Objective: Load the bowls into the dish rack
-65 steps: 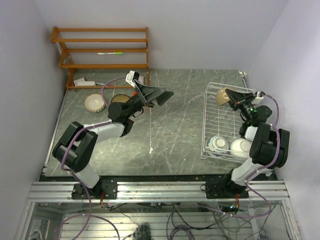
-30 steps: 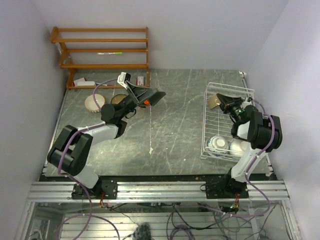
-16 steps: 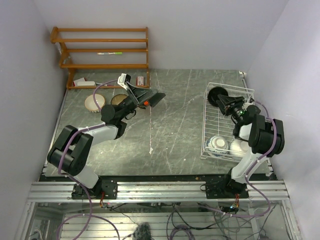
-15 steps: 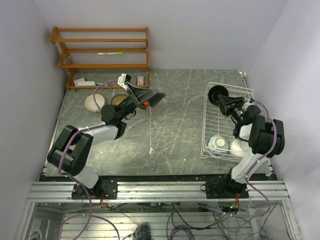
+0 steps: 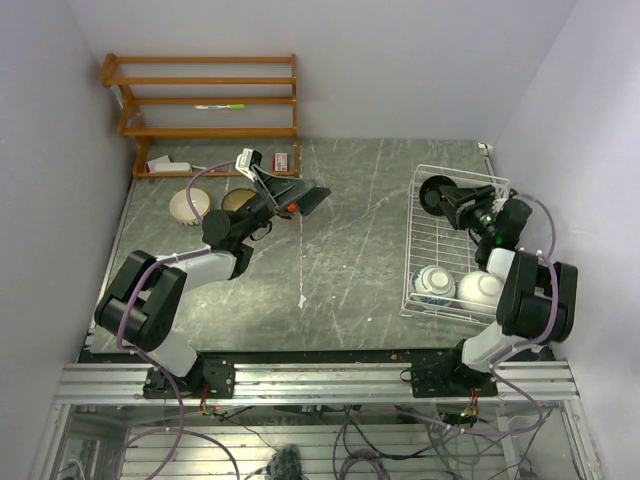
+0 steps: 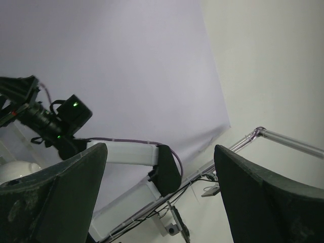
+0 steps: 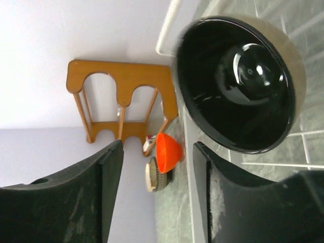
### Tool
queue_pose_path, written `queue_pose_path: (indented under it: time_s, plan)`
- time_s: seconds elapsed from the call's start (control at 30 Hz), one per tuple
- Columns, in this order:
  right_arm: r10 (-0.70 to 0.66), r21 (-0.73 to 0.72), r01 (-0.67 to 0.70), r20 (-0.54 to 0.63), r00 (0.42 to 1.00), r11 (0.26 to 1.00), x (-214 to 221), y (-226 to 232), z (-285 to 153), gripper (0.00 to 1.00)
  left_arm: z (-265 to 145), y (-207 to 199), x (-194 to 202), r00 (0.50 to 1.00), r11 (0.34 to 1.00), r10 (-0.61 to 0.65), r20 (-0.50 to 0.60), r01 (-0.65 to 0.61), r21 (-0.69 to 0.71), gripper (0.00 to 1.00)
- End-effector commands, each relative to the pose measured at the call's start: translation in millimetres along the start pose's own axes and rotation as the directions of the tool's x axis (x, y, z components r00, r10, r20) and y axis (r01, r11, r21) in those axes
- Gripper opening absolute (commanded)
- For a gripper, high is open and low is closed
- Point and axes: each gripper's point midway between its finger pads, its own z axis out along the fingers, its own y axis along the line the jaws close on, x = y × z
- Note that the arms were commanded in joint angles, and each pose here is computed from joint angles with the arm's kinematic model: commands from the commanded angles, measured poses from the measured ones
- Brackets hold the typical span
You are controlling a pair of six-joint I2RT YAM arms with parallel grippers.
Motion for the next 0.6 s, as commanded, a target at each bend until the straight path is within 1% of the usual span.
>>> queue_pose_path:
  time_s: [0.0, 0.1, 0.13, 0.2, 0.33, 0.4, 0.5, 0.57]
  plan:
    - [-0.214, 0.154, 0.203, 0.058, 0.975, 0.967, -23.5, 14.5, -11.6, 0.60, -8.0, -42.2, 8.7, 0.991, 0.977, 0.131, -0.019, -0.125, 0.175, 0.97]
    - [-0.324, 0.276, 0.302, 0.035, 0.945, 0.913, -33.7, 16.9, -16.8, 0.62, -8.8, -41.3, 9.6, 0.991, 0.977, 0.131, -0.022, -0.125, 0.172, 0.97]
    - [-0.361, 0.297, 0.338, 0.023, 0.932, 0.893, -38.5, 23.1, -14.7, 0.62, -9.1, -40.8, 9.6, 0.991, 0.977, 0.131, -0.022, -0.126, 0.170, 0.97]
    - [-0.405, 0.359, 0.386, -0.023, 0.914, 0.850, -38.7, 19.6, -12.4, 0.62, -9.3, -40.4, 10.0, 0.991, 0.977, 0.134, -0.024, -0.128, 0.170, 0.97]
    - [-0.512, 0.438, 0.500, -0.101, 0.853, 0.747, -34.8, 22.6, -0.1, 0.62, -9.5, -38.9, 10.7, 0.991, 0.978, 0.132, -0.032, -0.125, 0.166, 0.97]
    - [-0.564, 0.459, 0.561, -0.147, 0.813, 0.689, -28.0, 24.4, 8.8, 0.62, -10.7, -37.3, 10.2, 0.991, 0.979, 0.131, -0.033, -0.124, 0.161, 0.97]
    - [-0.623, 0.475, 0.653, -0.246, 0.743, 0.591, -9.2, 21.2, 25.6, 0.61, -14.1, -32.9, 8.3, 0.991, 0.981, 0.131, -0.031, -0.125, 0.146, 0.97]
    - [-0.653, 0.478, 0.704, -0.304, 0.694, 0.525, 1.1, 19.3, 35.6, 0.58, -17.4, -29.1, 5.4, 0.991, 0.983, 0.133, -0.027, -0.128, 0.132, 0.97]
